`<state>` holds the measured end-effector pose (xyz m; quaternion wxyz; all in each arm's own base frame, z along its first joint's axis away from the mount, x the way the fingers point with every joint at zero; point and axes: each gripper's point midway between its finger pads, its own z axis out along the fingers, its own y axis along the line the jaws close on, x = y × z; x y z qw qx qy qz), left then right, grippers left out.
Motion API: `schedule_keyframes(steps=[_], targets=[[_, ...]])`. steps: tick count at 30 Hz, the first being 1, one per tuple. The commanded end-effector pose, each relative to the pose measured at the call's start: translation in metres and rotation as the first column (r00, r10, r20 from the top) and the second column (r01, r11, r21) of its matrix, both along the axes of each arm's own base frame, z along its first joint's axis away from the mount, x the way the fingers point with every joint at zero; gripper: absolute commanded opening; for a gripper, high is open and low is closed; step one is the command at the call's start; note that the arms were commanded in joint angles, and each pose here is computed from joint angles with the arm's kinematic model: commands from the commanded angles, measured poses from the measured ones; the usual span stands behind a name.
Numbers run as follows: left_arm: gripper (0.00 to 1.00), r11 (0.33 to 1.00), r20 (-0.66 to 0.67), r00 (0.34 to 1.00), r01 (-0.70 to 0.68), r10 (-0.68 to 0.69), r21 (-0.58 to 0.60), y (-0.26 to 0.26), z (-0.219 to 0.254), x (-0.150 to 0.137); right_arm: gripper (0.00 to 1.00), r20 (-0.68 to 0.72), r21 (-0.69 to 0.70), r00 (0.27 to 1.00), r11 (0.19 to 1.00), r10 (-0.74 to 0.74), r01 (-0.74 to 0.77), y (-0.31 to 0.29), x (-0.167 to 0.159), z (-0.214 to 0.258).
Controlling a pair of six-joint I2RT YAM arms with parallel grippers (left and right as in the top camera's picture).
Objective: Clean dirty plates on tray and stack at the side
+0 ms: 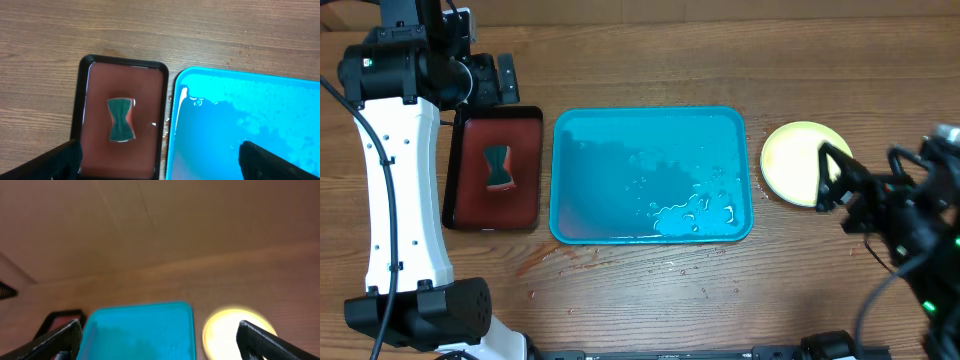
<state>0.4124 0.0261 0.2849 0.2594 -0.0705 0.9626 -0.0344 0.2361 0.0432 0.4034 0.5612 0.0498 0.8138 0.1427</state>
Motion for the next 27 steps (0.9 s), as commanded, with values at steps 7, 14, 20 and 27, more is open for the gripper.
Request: schedule_keyframes(steps=[7, 14, 20, 27], targets=[[1.00, 1.000, -0.001, 1.000, 0.000, 0.000, -0.012, 0.000, 0.000, 0.000, 1.00, 0.176, -0.019, 0.984, 0.999, 0.032, -0.029, 0.009, 0.032, -0.115], [1.00, 1.000, -0.001, 1.000, 0.000, 0.000, -0.012, 0.000, 0.000, 0.000, 1.00, 0.278, -0.015, 0.960, 1.000, 0.026, -0.023, 0.004, 0.013, -0.188], [1.00, 1.000, -0.001, 1.000, 0.000, 0.000, -0.012, 0.000, 0.000, 0.000, 1.00, 0.318, -0.011, 0.948, 1.000, -0.011, 0.015, -0.003, 0.006, -0.216], [1.00, 1.000, -0.001, 1.000, 0.000, 0.000, -0.012, 0.000, 0.000, 0.000, 1.00, 0.319, -0.020, 0.948, 1.000, -0.007, 0.014, -0.003, 0.007, -0.233]])
